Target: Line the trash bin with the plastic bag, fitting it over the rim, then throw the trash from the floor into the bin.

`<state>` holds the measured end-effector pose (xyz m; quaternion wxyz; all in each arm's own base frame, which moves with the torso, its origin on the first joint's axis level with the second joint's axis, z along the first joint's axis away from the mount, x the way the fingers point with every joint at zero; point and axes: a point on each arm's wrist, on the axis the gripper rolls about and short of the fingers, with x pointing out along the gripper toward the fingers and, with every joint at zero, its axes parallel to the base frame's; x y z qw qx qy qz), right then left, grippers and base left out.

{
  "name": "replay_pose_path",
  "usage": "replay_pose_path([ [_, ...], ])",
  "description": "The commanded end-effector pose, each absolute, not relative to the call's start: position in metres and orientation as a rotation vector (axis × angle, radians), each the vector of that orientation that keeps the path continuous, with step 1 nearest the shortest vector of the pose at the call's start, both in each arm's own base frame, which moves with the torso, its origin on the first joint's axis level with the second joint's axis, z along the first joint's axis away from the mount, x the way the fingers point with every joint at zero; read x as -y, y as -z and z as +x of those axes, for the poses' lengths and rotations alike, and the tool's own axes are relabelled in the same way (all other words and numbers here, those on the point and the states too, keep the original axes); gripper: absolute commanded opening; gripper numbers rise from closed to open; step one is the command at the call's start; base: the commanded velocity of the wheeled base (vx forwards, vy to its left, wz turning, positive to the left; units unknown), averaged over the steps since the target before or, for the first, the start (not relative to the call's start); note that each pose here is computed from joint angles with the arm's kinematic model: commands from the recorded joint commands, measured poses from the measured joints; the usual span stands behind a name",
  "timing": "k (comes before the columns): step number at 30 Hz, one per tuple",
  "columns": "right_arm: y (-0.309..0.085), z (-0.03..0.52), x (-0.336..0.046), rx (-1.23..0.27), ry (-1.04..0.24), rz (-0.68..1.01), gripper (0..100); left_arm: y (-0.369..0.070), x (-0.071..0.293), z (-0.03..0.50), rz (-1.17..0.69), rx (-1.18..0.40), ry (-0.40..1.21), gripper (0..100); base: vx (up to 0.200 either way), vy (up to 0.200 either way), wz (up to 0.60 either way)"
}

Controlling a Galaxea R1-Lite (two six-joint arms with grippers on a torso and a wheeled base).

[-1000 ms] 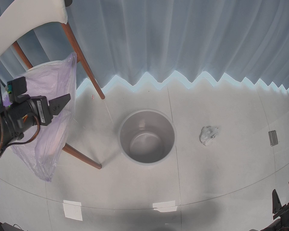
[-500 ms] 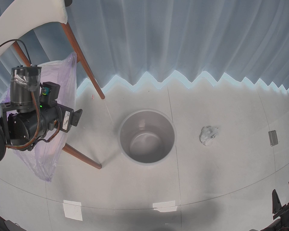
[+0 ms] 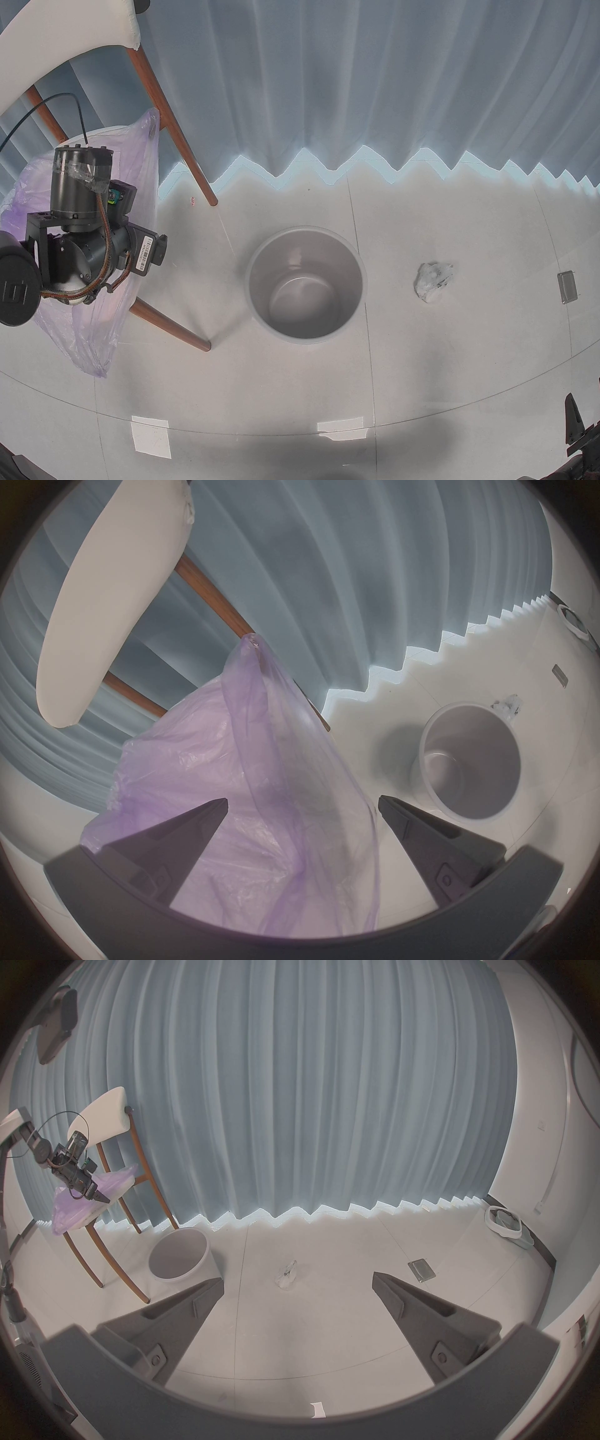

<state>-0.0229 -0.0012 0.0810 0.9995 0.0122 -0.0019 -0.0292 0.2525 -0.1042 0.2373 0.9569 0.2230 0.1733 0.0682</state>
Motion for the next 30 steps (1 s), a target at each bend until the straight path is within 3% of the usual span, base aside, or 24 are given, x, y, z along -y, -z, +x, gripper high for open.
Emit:
replay_pose_path([
  [1, -0.076, -0.023, 0.001, 0.004, 0.060, 0.025, 100, -0.233, 0.105, 0.261, 0.459, -0.365, -0.147, 100, 0.000, 0.000, 0.00],
  [3, -0.076, -0.023, 0.001, 0.004, 0.058, 0.025, 100, -0.235, 0.104, 0.263, 0.455, -0.361, -0.154, 100, 0.000, 0.000, 0.00],
  [4, -0.076, -0.023, 0.001, 0.004, 0.058, 0.023, 100, -0.235, 0.104, 0.263, 0.455, -0.360, -0.154, 0, 0.000, 0.000, 0.00],
  [11, -0.076, -0.023, 0.001, 0.004, 0.058, 0.025, 100, -0.238, 0.102, 0.263, 0.439, -0.345, -0.131, 0, 0.000, 0.000, 0.00],
  [20, -0.076, -0.023, 0.001, 0.004, 0.058, 0.018, 100, -0.271, 0.063, 0.243, 0.333, -0.250, -0.157, 0, 0.000, 0.000, 0.00],
  [30, -0.076, -0.023, 0.001, 0.004, 0.057, 0.015, 100, -0.293, 0.032, 0.191, -0.076, -0.121, 0.051, 0, 0.000, 0.000, 0.00],
])
